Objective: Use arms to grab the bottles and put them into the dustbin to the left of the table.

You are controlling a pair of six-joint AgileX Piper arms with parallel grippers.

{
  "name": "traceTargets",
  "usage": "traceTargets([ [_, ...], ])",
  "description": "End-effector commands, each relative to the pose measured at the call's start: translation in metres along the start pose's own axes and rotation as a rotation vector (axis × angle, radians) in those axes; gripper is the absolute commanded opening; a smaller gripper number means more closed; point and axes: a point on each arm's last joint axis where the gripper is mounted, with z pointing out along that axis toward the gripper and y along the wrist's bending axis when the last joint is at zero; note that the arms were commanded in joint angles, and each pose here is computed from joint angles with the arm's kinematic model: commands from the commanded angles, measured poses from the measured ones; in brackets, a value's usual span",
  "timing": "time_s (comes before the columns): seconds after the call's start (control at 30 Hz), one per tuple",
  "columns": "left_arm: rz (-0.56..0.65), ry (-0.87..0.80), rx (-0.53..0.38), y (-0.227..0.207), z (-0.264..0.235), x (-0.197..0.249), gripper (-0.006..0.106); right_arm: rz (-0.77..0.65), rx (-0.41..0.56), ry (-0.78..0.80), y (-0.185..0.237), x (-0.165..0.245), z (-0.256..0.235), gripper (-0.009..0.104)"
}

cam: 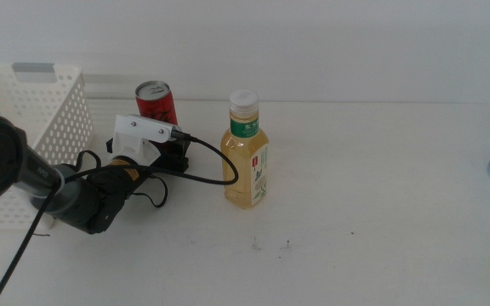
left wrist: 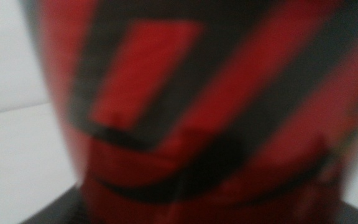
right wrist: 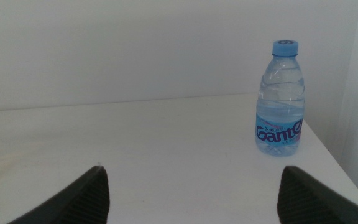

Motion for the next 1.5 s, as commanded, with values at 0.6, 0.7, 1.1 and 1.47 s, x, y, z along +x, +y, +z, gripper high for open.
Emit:
traceTargets([
  [0.6, -0.108, 0.139, -0.026, -0.038, -0.133, -0.125, 0.022, -0.019, -0.002, -0.013, 0.000, 0.000, 0.000, 0.092],
  [0.7, -0.093, 0.140, -0.050, -0.041, -0.156, -0.147, 0.022, -0.019, -0.002, -0.013, 0.000, 0.000, 0.000, 0.092],
  [1.1, -0.122, 0.142, -0.158, -0.038, -0.208, -0.200, 0.022, -0.019, -0.002, -0.013, 0.000, 0.000, 0.000, 0.092],
  [1.47, -0.117, 0.434, -0.161, 0.031, -0.203, -0.277, 0.022, -0.019, -0.002, -0.013, 0.000, 0.000, 0.000, 0.092],
])
